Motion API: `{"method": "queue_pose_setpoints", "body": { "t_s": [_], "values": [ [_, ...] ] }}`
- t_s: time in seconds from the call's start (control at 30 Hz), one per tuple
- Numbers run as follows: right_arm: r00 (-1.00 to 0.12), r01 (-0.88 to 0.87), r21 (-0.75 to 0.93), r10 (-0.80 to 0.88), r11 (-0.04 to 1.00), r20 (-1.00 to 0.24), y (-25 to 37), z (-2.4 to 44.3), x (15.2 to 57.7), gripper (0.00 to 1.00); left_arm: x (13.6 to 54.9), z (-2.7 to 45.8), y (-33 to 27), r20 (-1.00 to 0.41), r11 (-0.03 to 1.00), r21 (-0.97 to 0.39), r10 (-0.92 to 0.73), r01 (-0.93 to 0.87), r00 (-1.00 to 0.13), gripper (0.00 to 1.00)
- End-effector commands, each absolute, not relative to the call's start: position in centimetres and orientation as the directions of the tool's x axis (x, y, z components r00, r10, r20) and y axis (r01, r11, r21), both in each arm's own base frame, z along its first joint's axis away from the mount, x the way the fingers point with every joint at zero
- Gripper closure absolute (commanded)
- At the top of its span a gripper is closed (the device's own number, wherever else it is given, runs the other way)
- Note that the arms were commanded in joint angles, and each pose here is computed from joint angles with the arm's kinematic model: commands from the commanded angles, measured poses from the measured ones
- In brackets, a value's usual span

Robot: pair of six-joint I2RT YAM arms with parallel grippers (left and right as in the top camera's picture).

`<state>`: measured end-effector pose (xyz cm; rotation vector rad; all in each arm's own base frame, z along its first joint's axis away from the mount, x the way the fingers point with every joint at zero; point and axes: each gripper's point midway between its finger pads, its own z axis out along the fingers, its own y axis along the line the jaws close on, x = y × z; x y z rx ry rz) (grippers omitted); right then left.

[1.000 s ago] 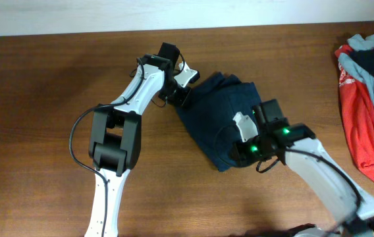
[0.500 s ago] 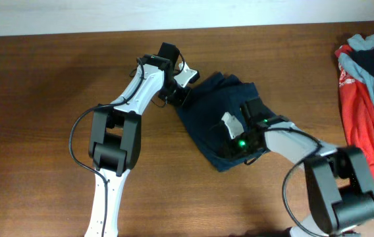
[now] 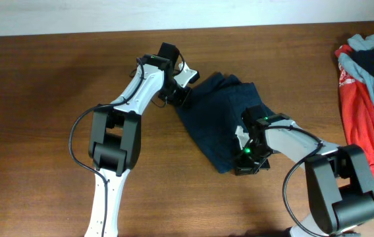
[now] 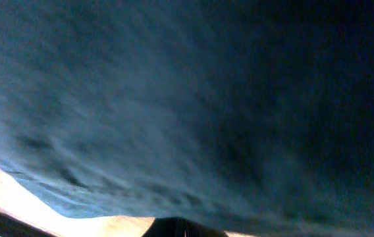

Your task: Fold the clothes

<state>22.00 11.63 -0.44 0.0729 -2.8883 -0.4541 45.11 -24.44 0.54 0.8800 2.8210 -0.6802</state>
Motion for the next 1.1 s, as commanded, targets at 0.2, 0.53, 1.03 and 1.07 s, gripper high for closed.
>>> {"method": "queue_pose_setpoints", "body": {
  "t_s": [0.2,0.53,1.03,1.07],
  "values": [
    [-0.956,-0.179,0.328,-0.085,0.927,-0.282,11.6,10.6,25.7,0.96,47.8,10.6,-20.5,-0.306,0.783,-0.313,0.452,0.537,-0.838,0.79],
    [-0.789,-0.299,0.323,-0.043,0.898,-0.612,11.6,19.7,25.8,0.39,45.4,22.3,-14.6,-0.276,0.903,-0.382,0.094,0.199,-0.957,0.73],
    [-0.863,-0.248,0.336,-0.050,0.909,-0.503,11.5,16.9,25.4,0.18,36.2,20.6,-11.9,-0.046,0.979,-0.069,0.188,0.191,-0.981,0.67],
    [-0.863,-0.249,0.336,-0.050,0.909,-0.503,11.5,16.9,25.4,0.17,35.1,20.4,-10.9,-0.024,0.985,-0.031,0.170,0.171,-0.985,0.67]
  ]
}}
